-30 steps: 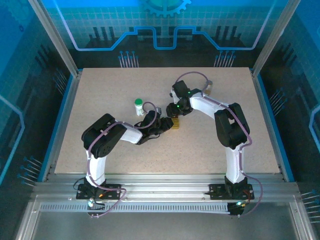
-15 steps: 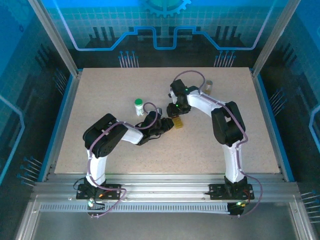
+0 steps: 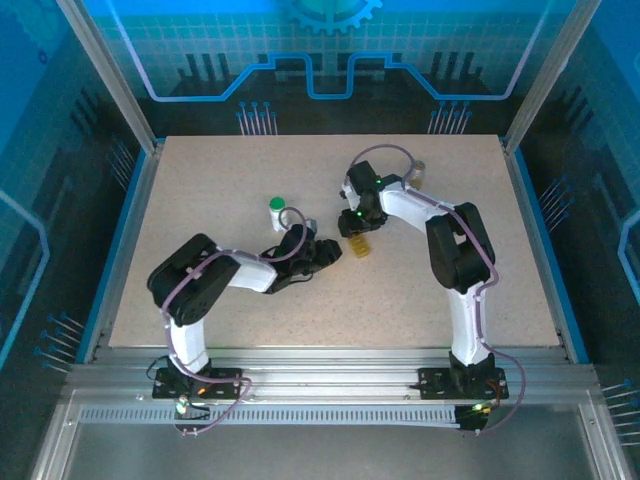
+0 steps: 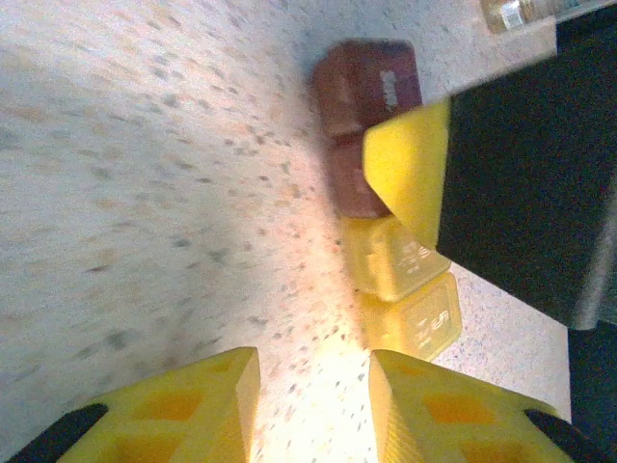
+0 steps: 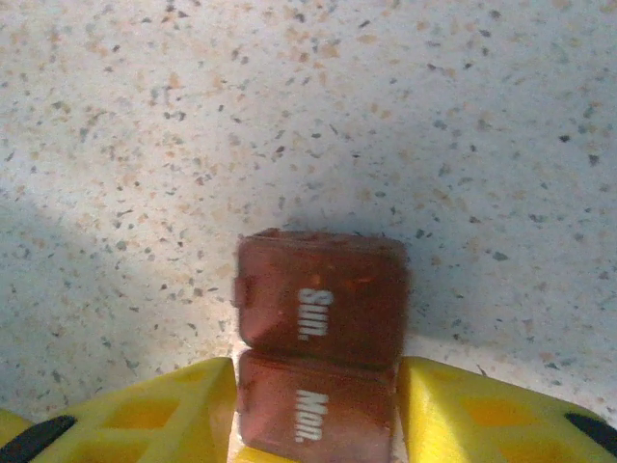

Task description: Sort the pills into containers

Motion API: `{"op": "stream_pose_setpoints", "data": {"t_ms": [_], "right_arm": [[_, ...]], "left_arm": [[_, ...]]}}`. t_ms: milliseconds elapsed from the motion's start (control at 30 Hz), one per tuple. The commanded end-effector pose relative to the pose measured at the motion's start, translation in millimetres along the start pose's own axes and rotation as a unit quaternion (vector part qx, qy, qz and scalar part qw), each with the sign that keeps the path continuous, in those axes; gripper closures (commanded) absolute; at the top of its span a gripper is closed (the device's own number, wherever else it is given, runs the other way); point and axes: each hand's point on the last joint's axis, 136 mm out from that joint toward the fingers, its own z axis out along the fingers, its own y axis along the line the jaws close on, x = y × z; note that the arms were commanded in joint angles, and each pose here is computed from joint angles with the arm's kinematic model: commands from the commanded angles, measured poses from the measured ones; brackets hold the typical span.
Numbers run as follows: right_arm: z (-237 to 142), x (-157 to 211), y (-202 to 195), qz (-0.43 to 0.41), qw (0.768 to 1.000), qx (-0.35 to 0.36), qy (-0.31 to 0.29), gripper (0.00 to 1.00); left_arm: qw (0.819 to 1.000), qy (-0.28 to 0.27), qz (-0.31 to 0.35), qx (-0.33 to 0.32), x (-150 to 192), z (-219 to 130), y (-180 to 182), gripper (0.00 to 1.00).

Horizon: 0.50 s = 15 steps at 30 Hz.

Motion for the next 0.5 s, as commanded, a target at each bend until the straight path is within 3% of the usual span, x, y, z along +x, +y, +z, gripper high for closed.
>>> {"op": "stream_pose_setpoints", "data": {"t_ms": [0,100,233,300,467], "right_arm": [[-19,-6,24,-0.087,0.994,-0.055,-0.022,0.51],[-25,-1,49,-0.181,0.977,-0.114,-0.024,0.52],[-18,14,53,-0.264,0.958,-0.104,0.031,0.53],[-21,22,63,-0.286,0.947,-0.136,0.045,0.53],[-49,4,74,-0.286,0.950,-0.124,-0.019,0.50]], "left_arm": [[0.998,-0.046,0.035,-0.029,-30,-32,-2,0.64],[0.994,-0.075,0.066,-0.046,-44,-54,-6,0.63],[0.987,-0.114,0.089,-0.071,-58,-80,-2,0.61],[0.984,-0.133,0.092,-0.079,-64,-92,3,0.61],[0.977,-0.136,0.130,-0.099,-65,-105,7,0.60]]}}
